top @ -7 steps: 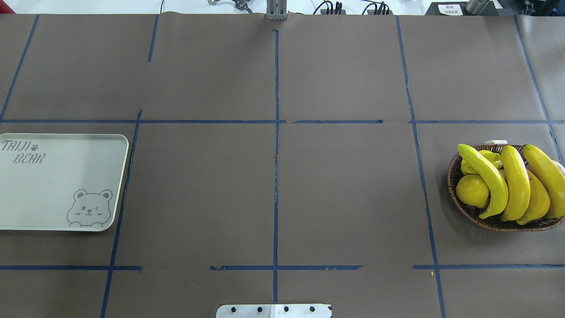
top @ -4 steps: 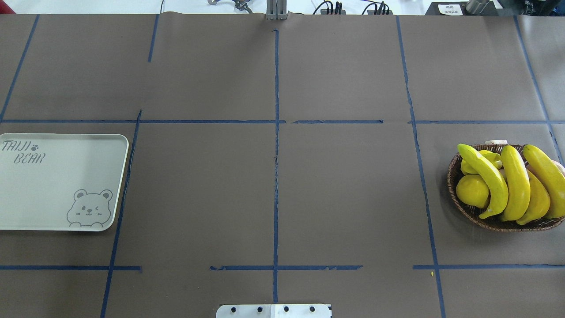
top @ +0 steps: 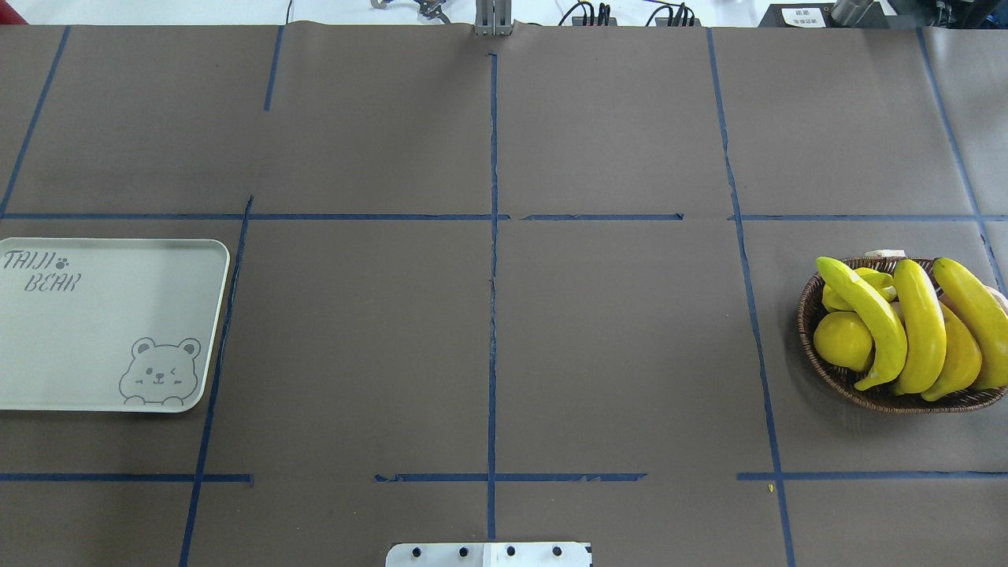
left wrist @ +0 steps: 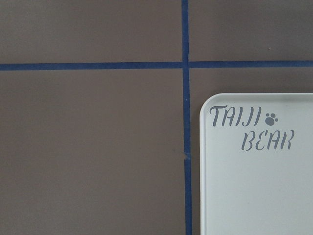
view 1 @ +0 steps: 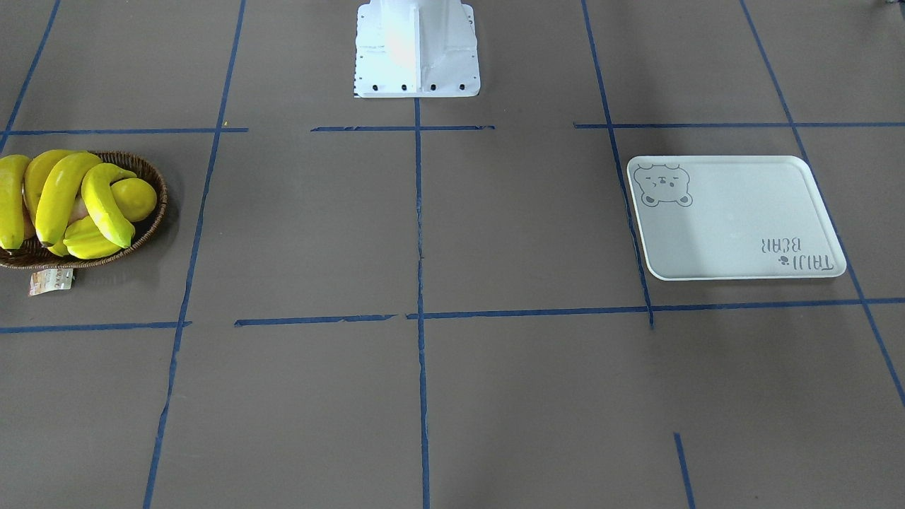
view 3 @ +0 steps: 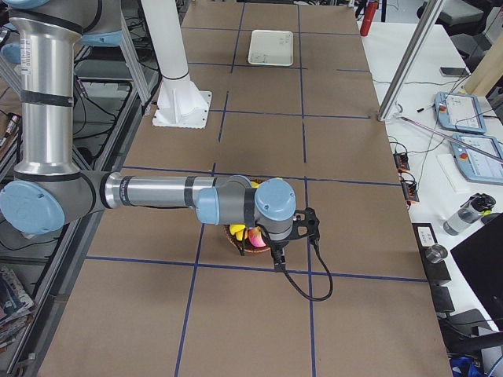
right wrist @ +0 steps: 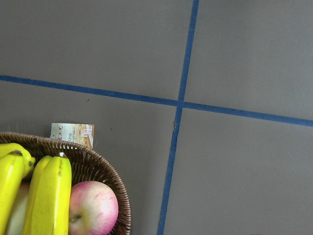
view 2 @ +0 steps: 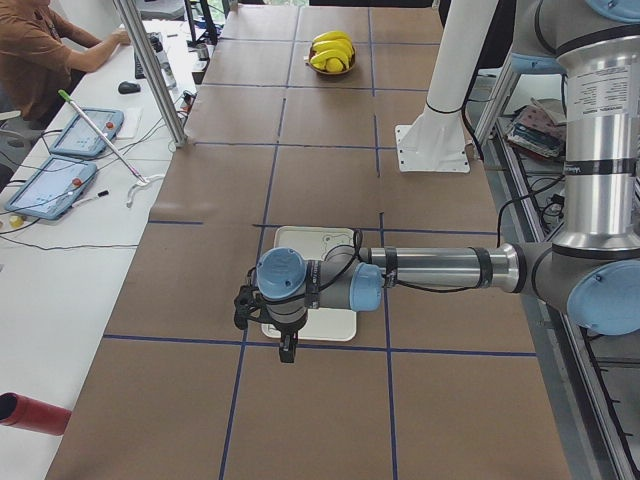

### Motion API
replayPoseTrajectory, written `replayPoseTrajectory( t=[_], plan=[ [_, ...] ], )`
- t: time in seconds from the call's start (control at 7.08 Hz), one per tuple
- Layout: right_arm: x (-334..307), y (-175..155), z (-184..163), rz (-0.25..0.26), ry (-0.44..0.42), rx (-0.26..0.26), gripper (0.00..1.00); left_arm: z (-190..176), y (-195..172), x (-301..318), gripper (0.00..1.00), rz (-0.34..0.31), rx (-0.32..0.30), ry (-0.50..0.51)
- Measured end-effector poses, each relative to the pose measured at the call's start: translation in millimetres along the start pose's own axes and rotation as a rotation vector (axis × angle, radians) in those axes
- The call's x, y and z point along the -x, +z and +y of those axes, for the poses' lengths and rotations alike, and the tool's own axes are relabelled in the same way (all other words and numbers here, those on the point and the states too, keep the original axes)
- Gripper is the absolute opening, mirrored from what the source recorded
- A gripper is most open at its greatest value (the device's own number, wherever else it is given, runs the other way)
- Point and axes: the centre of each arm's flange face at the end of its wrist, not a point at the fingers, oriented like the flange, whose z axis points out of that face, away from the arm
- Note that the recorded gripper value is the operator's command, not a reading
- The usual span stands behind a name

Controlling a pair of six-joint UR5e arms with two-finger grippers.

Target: Transfer all bananas from basket to plate

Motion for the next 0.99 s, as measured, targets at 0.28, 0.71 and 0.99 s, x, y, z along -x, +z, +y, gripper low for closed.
replayPoseTrajectory(
  t=[0.28, 0.71, 0.99],
  plan=[
    [35.4, -4.6, 12.6, -0.001, 0.023, -0.003, 1.00, -2.3, -4.6, -4.9, 1.00, -0.001, -0.010, -0.003],
    [96.3, 15.8, 62.6, 0.008, 0.106, -0.042, 1.00, -3.3, -7.4, -8.1, 1.00, 0.000, -0.015, -0.001],
    [120.5, 40.8, 77.7, 0.016, 0.107, -0.045, 1.00, -3.2, -7.6, -8.3, 1.00, 0.000, -0.016, -0.001]
  ],
)
